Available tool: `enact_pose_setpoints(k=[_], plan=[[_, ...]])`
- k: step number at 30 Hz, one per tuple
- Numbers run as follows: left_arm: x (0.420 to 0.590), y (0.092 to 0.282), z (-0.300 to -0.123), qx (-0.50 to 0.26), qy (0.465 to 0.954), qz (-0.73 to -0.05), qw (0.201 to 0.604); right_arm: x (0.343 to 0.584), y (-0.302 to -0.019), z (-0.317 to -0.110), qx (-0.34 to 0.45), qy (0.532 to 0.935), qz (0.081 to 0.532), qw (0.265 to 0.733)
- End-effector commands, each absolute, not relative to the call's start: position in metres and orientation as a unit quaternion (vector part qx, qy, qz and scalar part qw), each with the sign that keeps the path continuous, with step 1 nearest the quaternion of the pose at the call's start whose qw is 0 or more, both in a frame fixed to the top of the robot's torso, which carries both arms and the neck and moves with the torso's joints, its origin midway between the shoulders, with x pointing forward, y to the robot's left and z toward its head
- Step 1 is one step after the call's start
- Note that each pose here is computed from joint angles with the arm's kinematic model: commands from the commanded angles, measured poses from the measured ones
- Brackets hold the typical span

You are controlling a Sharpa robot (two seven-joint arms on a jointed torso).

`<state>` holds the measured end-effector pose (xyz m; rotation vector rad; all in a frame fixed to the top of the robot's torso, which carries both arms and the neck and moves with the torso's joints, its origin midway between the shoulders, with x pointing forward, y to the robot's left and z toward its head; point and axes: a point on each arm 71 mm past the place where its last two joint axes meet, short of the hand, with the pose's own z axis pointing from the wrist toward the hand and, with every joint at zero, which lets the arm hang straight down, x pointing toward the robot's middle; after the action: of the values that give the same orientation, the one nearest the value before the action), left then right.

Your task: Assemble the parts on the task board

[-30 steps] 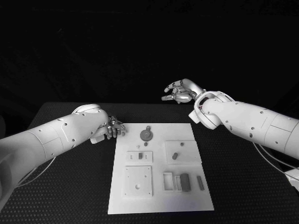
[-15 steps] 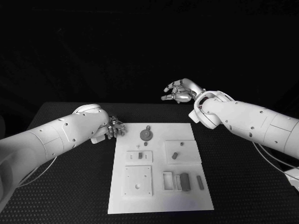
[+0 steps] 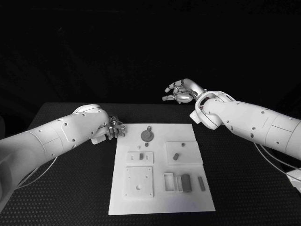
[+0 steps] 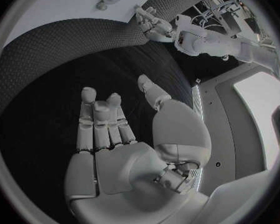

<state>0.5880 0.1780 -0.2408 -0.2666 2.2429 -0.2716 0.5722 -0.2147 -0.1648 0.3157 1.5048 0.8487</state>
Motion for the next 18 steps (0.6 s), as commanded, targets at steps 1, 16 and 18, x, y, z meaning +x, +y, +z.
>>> enact_pose_setpoints(k=[1,16,18], plan=[[0.5856,0.1767,-0.2445,-0.105,0.901,-0.113,0.405,0.5719,-0.2133,-0.1650,0.133,0.661,0.376,0.636],[0.5855,0.1785,-0.2444,-0.120,0.899,-0.119,0.403,0.5720,-0.2125,-0.1650,0.133,0.661,0.376,0.635],[0.5840,0.1796,-0.2447,-0.130,0.899,-0.126,0.398,0.5720,-0.2131,-0.1650,0.133,0.661,0.376,0.636]])
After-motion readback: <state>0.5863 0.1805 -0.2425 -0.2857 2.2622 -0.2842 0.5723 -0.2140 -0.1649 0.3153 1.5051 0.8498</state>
